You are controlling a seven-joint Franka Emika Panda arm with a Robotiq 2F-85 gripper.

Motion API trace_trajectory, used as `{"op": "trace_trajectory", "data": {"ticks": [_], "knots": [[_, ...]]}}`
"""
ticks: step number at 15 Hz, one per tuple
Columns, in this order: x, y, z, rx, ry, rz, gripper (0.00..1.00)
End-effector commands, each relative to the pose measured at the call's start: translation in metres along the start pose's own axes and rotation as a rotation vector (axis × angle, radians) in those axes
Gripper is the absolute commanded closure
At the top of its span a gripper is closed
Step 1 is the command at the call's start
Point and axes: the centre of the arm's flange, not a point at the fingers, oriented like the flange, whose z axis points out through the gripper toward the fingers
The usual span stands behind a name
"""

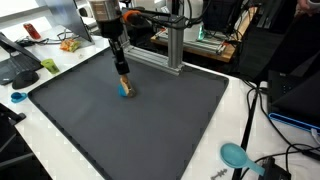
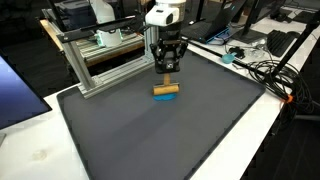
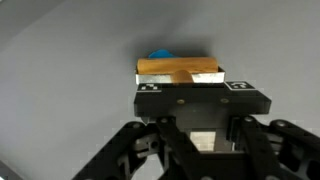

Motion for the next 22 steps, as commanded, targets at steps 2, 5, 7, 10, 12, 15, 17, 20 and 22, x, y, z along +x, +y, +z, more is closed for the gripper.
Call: {"op": "trace_trajectory", "data": {"ticks": [2, 5, 7, 10, 12, 15, 17, 20, 22], "knots": [[0.003, -0.006, 0.041, -0.002, 0.034, 0.004, 0.77], [0.006, -0.006, 0.043, 0.001, 0.049, 0.009, 0.77], [0.007, -0.006, 0.045, 0.005, 0.05, 0.012, 0.77], [0.007, -0.006, 0.047, 0.0, 0.046, 0.009, 0.77], [0.008, -0.006, 0.048, -0.002, 0.047, 0.011, 0.77], [0.01, -0.004, 0.049, 0.001, 0.062, 0.024, 0.77], [0.011, -0.004, 0.049, 0.005, 0.075, 0.031, 0.77], [0.012, -0.004, 0.05, -0.002, 0.093, 0.031, 0.77], [0.014, -0.004, 0.051, -0.008, 0.112, 0.032, 0.77]]}}
